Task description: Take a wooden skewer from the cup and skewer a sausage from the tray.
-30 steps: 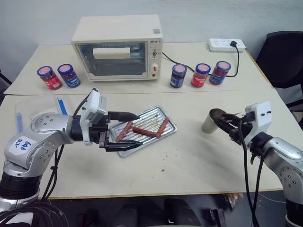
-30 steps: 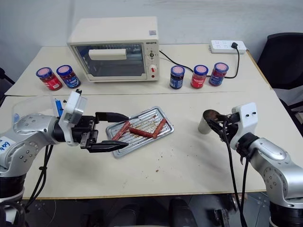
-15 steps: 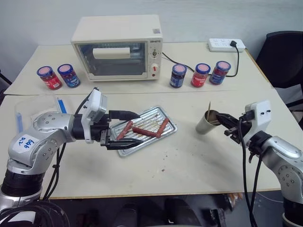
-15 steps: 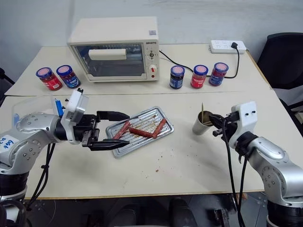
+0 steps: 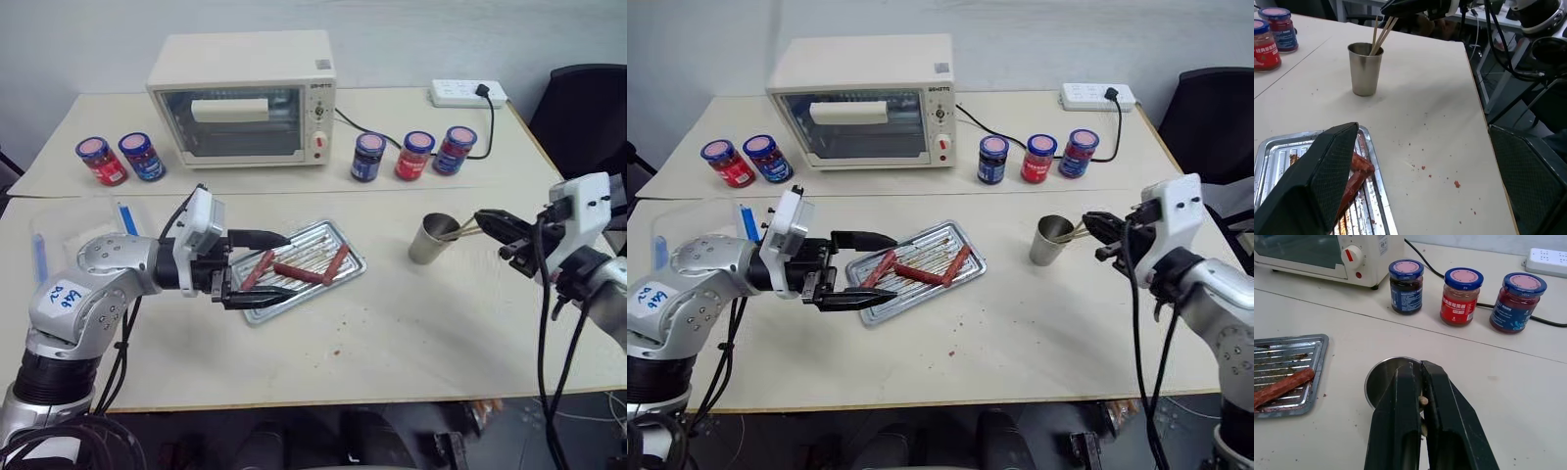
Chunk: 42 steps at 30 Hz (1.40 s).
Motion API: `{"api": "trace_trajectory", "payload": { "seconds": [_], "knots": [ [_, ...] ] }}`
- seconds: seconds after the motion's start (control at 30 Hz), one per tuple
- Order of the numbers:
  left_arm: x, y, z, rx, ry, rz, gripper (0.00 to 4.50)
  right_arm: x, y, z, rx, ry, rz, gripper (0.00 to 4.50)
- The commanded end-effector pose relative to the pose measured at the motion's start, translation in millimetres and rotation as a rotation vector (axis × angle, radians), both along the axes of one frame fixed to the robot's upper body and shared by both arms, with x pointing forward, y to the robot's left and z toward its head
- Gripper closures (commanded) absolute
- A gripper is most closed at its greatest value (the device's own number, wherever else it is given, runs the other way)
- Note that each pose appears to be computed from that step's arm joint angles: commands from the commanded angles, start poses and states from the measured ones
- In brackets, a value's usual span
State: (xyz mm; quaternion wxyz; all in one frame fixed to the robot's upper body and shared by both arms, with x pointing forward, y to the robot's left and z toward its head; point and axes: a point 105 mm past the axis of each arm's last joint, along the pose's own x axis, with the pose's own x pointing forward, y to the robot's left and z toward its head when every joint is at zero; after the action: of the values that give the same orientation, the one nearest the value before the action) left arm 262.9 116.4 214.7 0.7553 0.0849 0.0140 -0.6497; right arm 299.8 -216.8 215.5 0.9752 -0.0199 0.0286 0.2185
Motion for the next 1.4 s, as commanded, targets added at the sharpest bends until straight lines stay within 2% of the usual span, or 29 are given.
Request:
{"api": "trace_trajectory", "payload": {
  "seconds": [0.03, 0.07, 0.13, 0.17, 0.33, 0.63, 0.83, 1.17, 1.4],
  "knots": [
    [-2, -1, 5, 0.005, -0.039, -0.006, 0.0, 1, 8, 8, 0.002, -0.047, 0.003, 4.46],
    [-2, 0, 5, 0.005, -0.039, -0.005, 0.0, 2, 8, 6, 0.006, -0.044, 0.001, 4.46],
    [-2, 1, 5, 0.006, -0.039, -0.001, 0.0, 5, 6, 2, 0.013, -0.027, -0.014, 3.94],
    [-3, 1, 5, 0.007, -0.038, 0.0, 0.0, 6, 5, 1, 0.006, -0.027, -0.02, 3.82],
    [-4, 1, 4, 0.007, -0.034, -0.002, 0.0, 6, 2, 4, -0.032, -0.04, -0.03, 2.49],
    [-2, -2, 4, -0.003, -0.033, -0.008, 0.0, -16, -24, 17, -0.051, -0.057, -0.09, 2.49],
    [-2, -5, 5, 0.001, -0.036, -0.033, 0.0, -31, -17, 4, -0.019, -0.035, -0.095, 2.49],
    [-2, -9, 8, 0.004, -0.046, -0.051, 0.0, -22, -8, -15, 0.011, -0.012, -0.109, 2.49],
    [-3, -9, 9, 0.006, -0.049, -0.045, 0.0, -13, -7, -19, 0.014, -0.012, -0.103, 2.49]
  ]
}}
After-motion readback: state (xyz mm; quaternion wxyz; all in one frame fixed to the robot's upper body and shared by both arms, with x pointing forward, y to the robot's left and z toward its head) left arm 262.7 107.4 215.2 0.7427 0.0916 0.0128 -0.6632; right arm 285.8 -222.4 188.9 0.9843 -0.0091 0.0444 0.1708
